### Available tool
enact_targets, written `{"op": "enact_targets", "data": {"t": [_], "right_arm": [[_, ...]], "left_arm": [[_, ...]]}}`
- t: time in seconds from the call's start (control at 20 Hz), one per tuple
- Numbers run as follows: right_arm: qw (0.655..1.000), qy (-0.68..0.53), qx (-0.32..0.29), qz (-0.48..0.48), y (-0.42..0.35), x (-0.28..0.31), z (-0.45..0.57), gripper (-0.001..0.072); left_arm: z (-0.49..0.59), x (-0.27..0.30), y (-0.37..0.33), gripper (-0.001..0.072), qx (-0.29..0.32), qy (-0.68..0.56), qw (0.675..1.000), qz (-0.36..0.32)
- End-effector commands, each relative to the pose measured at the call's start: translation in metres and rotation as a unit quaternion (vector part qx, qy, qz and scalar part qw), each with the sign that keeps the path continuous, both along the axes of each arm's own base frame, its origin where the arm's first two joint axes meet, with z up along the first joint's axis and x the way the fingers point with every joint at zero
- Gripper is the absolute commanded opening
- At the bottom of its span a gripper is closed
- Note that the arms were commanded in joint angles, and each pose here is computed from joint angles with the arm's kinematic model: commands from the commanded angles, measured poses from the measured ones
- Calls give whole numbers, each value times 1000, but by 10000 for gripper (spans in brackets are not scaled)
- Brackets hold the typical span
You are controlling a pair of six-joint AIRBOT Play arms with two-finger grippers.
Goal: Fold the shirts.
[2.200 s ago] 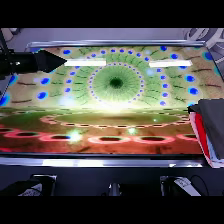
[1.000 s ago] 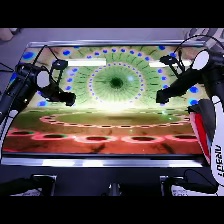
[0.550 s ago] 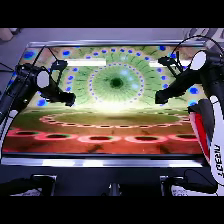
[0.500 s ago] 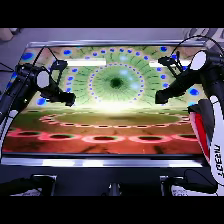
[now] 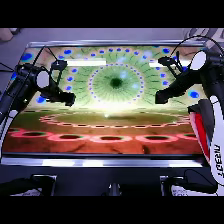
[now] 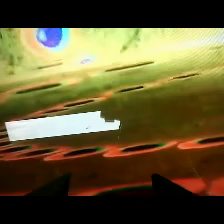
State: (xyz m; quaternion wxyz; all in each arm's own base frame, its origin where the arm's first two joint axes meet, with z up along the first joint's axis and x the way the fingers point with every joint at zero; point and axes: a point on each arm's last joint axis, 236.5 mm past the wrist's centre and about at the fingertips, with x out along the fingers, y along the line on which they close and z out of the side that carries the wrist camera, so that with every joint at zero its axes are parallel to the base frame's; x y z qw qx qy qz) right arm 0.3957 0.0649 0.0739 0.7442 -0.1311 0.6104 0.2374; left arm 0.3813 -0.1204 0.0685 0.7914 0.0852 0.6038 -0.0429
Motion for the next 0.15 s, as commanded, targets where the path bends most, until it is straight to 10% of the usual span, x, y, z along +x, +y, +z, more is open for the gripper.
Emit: {"op": "enact_targets", "data": {"t": [0.0, 0.1], "right_arm": [[1000, 0, 0, 0, 0, 0, 0, 687], [1000, 0, 0, 0, 0, 0, 0, 687]], "left_arm": [[0, 0, 0, 622, 0, 0, 1000, 0], [0, 0, 0, 622, 0, 0, 1000, 0]]}}
